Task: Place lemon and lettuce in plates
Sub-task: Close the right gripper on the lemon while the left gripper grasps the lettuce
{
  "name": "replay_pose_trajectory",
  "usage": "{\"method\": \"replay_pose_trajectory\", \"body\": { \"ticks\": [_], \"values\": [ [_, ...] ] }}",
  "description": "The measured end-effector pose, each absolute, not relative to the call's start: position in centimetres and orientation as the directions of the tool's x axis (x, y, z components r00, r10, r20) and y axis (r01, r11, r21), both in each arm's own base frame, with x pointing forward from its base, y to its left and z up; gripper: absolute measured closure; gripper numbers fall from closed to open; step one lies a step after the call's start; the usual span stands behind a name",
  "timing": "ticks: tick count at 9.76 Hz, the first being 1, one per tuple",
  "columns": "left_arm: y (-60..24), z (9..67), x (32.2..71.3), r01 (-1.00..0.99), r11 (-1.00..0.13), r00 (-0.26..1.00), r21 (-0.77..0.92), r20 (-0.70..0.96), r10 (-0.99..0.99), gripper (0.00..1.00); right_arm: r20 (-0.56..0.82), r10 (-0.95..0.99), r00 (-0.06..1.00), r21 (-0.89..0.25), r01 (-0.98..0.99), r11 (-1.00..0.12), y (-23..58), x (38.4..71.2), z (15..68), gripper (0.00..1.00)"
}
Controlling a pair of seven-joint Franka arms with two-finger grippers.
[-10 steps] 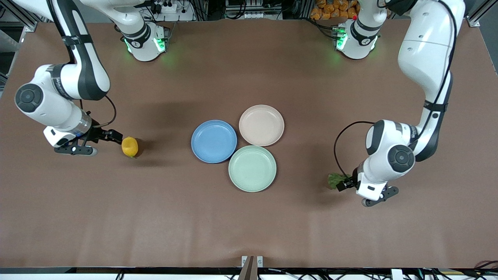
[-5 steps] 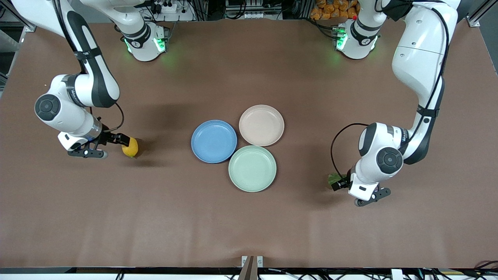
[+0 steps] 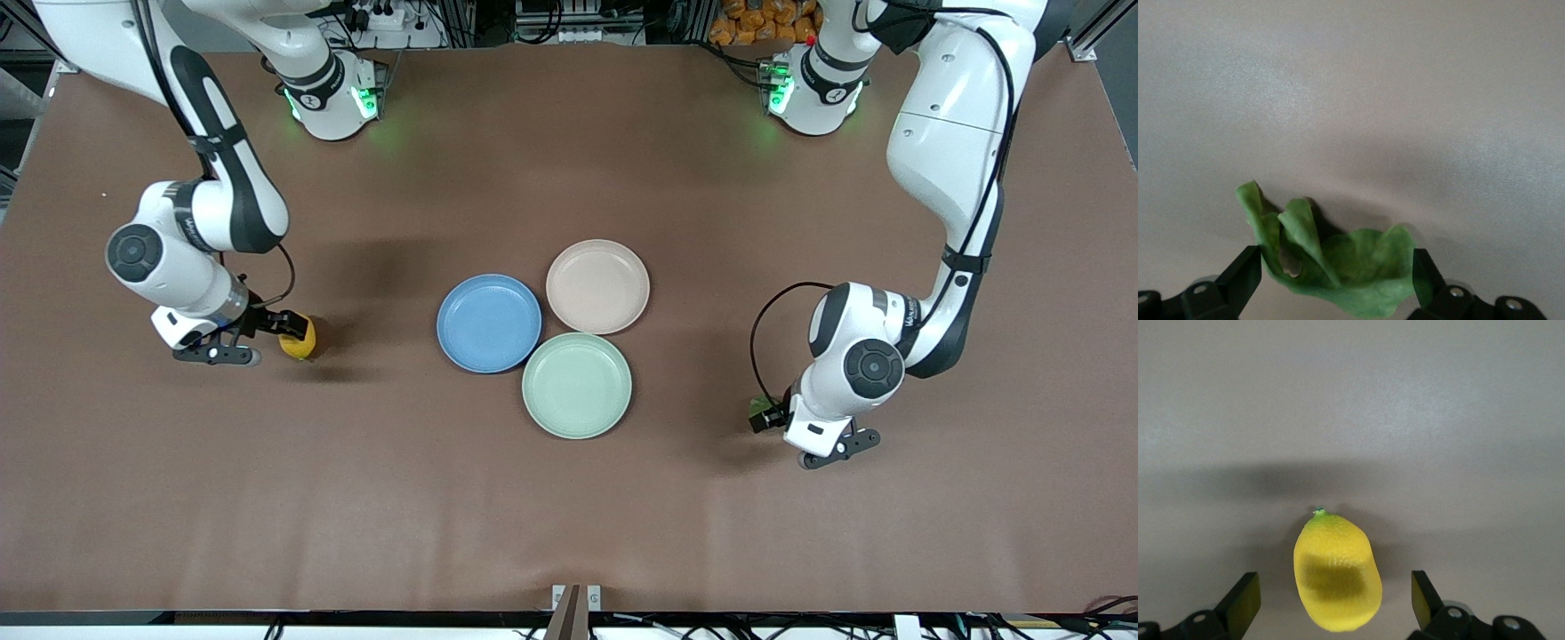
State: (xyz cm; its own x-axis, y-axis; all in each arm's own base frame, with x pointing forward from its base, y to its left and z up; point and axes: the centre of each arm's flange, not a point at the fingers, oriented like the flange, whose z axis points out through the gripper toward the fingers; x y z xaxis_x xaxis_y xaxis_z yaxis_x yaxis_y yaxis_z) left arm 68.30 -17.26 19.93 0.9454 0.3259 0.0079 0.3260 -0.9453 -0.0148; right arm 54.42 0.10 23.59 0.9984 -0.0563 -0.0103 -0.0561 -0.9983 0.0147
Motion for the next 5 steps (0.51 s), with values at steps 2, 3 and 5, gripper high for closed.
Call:
{"method": "replay_pose_trajectory", "body": {
  "ticks": [2, 3, 5],
  "values": [
    [-17.2, 19.5, 68.2, 0.326, -0.945, 0.945, -0.017, 0.003, 0.326, 0.00, -0.020, -0.054, 0.998, 0.018, -0.054, -0.998, 0.2, 54.2, 22.0, 0.00],
    [-17.2, 19.2, 68.2, 0.326, -0.945, 0.945, -0.020, -0.001, 0.326, 0.00, -0.017, -0.054, 0.998, 0.019, -0.054, -0.998, 0.2, 54.1, 21.3, 0.00],
    [-17.2, 18.7, 68.1, 0.326, -0.945, 0.945, -0.023, -0.007, 0.326, 0.00, 0.011, -0.048, 0.999, 0.020, -0.048, -0.999, 0.4, 53.7, 19.6, 0.00]
  ]
}}
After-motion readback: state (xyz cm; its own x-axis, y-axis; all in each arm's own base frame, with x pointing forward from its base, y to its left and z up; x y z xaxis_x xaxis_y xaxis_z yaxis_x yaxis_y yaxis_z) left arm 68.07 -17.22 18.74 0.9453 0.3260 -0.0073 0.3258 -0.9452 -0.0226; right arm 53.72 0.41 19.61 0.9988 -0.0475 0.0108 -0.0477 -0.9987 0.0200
